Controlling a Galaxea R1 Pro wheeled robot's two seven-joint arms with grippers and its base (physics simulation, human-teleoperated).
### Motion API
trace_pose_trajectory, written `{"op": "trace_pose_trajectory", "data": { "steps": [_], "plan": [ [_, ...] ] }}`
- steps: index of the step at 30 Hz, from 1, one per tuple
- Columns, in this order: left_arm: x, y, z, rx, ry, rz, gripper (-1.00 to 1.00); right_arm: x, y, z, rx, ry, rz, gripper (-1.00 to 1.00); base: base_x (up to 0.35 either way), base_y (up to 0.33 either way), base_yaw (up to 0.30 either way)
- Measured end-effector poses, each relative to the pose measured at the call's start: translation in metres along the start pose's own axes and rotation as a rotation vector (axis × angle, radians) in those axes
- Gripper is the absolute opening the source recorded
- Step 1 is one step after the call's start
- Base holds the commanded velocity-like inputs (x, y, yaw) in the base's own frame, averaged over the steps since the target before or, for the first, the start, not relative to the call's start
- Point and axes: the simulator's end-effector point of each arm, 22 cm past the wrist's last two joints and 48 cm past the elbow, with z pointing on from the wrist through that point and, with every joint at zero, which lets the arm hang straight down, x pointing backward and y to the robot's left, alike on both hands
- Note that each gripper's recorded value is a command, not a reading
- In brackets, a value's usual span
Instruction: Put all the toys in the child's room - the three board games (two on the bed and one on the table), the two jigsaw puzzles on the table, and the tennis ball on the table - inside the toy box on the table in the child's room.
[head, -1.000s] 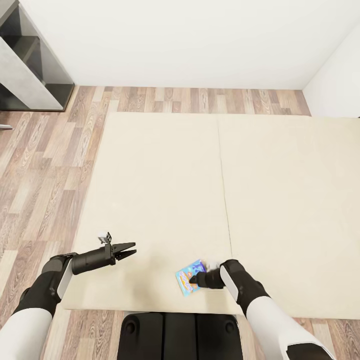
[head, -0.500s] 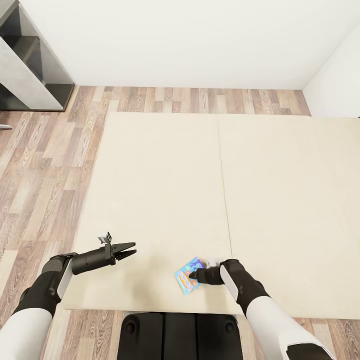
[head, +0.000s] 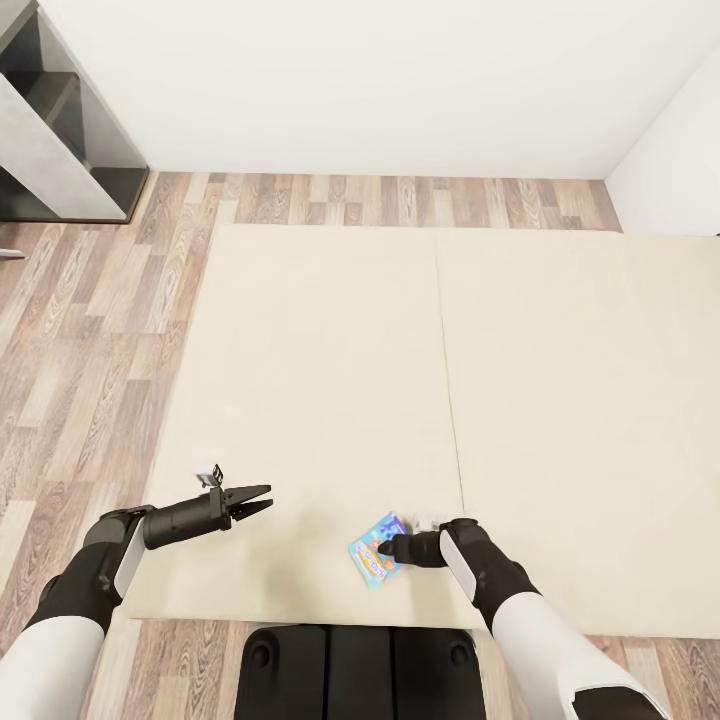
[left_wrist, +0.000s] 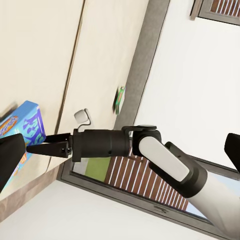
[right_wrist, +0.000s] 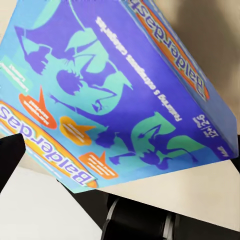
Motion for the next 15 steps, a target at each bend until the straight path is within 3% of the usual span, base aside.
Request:
{"op": "trace_pose_trajectory", "data": {
  "steps": [15],
  "plan": [
    [0.0000,0.0000,0.0000,0.000,0.000,-0.001,1.00,-0.0002,0.0005,0.0001,-0.001,-0.001,0.000,1.00,0.000,0.014,0.000]
  ]
}}
